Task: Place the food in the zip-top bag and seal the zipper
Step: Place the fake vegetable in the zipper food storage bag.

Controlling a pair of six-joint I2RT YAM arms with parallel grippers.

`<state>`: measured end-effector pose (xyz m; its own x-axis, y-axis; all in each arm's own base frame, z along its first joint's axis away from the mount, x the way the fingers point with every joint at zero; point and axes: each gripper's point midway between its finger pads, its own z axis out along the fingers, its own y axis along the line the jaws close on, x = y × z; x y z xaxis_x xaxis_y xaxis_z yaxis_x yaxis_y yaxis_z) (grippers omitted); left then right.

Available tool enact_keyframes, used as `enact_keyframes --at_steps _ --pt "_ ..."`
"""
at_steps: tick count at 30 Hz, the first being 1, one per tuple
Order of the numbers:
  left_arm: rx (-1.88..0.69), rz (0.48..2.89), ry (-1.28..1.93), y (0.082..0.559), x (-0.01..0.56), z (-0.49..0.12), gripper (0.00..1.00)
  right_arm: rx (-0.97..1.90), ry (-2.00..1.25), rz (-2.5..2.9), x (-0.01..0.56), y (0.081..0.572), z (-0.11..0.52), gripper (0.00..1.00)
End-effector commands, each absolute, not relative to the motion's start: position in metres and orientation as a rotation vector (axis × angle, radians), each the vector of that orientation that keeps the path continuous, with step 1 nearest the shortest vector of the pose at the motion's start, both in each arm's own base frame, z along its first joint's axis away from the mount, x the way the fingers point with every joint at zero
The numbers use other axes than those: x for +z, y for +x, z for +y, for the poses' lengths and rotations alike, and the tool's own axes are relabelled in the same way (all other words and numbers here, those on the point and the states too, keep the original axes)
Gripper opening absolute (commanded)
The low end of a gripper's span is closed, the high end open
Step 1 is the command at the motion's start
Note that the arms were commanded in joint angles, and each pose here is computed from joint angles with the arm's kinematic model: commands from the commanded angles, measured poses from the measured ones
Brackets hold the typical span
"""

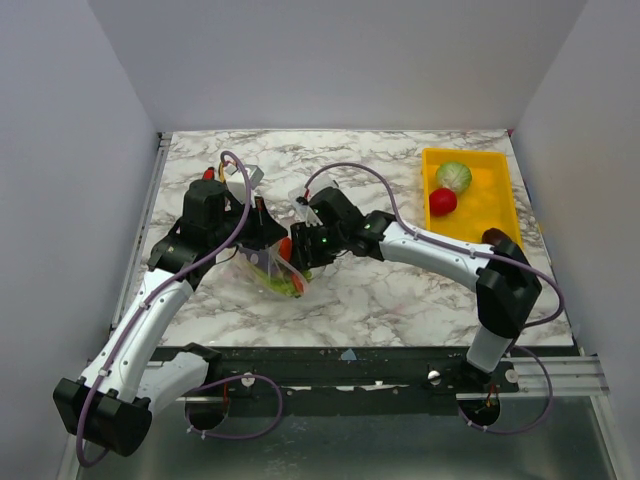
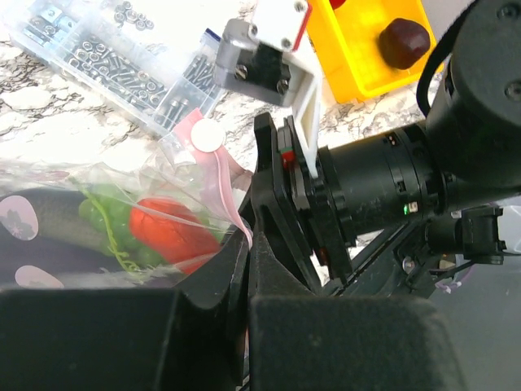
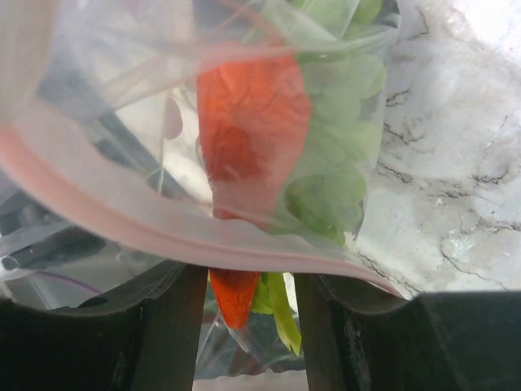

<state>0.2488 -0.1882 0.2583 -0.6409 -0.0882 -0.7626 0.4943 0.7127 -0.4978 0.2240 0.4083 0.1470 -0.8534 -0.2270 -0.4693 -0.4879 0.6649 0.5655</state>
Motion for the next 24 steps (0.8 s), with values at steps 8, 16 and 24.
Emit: enact_keyframes --at_steps 8,16,24 --pt "-0.928 2.027 0.337 0.25 0.274 -0.192 0.0 0.997 -0.601 2.396 0.151 0.227 0.42 0.32" --pt "-0.943 2.018 0.344 0.249 0.275 -0.193 0.0 1.035 -0.689 2.343 0.15 0.239 0.446 0.13" --pt "-0.912 2.015 0.319 0.252 0.275 -0.189 0.0 1.008 -0.564 2.194 0.15 0.264 0.448 0.4"
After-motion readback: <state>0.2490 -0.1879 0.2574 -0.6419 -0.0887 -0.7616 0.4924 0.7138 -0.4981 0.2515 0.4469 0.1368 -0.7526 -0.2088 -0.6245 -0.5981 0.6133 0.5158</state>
